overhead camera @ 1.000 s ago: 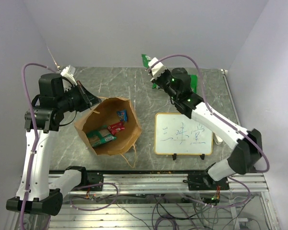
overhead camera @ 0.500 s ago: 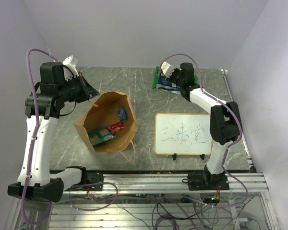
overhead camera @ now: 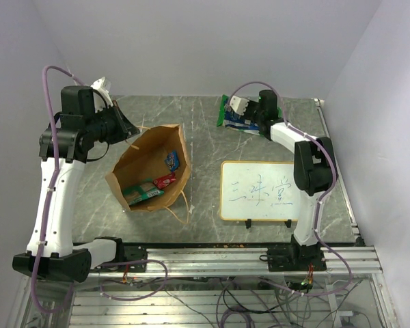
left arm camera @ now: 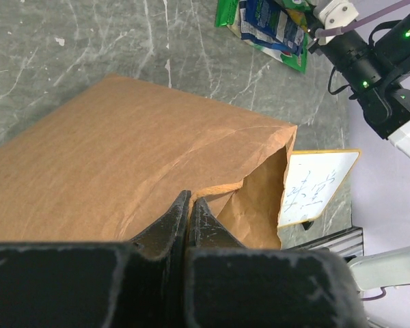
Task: Take the snacks out of the paper bag
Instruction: Place the snack at the center of the board.
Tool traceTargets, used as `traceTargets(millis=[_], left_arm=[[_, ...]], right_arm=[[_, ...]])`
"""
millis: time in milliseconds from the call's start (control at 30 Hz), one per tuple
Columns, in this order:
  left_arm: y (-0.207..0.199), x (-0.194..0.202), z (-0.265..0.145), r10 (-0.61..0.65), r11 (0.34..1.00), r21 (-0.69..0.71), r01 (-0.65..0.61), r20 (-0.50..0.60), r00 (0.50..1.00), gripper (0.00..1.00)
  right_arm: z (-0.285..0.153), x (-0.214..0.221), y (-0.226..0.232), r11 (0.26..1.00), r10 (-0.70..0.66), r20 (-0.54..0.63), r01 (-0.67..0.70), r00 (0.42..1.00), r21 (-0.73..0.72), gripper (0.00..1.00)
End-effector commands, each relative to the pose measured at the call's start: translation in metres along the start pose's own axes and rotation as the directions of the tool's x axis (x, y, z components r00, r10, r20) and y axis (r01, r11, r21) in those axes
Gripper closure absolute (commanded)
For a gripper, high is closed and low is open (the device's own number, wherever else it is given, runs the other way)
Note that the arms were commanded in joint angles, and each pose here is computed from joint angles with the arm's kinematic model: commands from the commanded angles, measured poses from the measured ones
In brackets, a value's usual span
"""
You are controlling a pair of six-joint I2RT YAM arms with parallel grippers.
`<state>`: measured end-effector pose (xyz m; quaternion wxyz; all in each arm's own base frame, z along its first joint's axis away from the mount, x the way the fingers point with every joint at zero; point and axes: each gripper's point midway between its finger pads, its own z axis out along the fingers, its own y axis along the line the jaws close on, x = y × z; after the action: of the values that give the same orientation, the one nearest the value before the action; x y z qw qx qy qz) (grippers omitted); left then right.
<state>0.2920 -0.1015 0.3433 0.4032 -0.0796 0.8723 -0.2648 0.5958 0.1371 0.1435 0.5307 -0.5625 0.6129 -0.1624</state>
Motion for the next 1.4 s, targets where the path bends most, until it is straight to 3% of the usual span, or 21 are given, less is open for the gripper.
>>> traceTargets(millis=[0,167,233,433,600,833,1133,1367], left_arm=[[-0.005,-0.009,-0.004,-0.003,1.000,0.002,0.003,0.042,0.999,0.93],[-0.005,-0.006,-0.003,-0.020,1.000,0.006,0.020,0.034,0.999,0.93],[-0.005,-0.007,-0.005,-0.020,1.000,0.004,0.020,0.041,0.999,0.93],[-0.007,-0.006,-0.009,-0.025,1.000,0.013,0.024,0.045,0.999,0.93],[-0.010,-0.005,-0.016,-0.019,1.000,0.019,0.018,0.053,0.998,0.93],[-0.013,0.006,-0.021,-0.033,0.998,0.049,0.031,0.042,0.999,0.93],[-0.011,0.019,-0.023,-0.071,0.996,0.052,0.071,0.012,0.997,0.93],[-0.014,0.025,-0.023,-0.091,0.993,0.071,0.091,-0.007,0.996,0.93]], right_arm=[[0.011,-0.003,0.009,0.999,-0.044,0.048,0.044,0.998,-0.017,1.00],[0.016,0.004,0.026,0.998,-0.036,0.041,0.038,0.999,-0.049,1.00],[0.016,0.005,0.030,0.998,-0.021,0.038,0.023,0.999,-0.054,0.95],[0.014,0.003,0.049,0.994,0.010,0.043,-0.005,0.999,-0.106,0.76],[0.010,-0.009,0.048,0.993,0.046,0.048,-0.041,0.998,-0.108,0.49],[0.000,-0.032,0.047,0.987,0.127,0.036,-0.123,0.991,-0.101,0.27],[-0.038,-0.054,0.038,0.958,0.282,0.040,-0.279,0.959,-0.068,0.25],[-0.059,-0.059,0.042,0.946,0.318,0.043,-0.314,0.947,-0.082,0.24]])
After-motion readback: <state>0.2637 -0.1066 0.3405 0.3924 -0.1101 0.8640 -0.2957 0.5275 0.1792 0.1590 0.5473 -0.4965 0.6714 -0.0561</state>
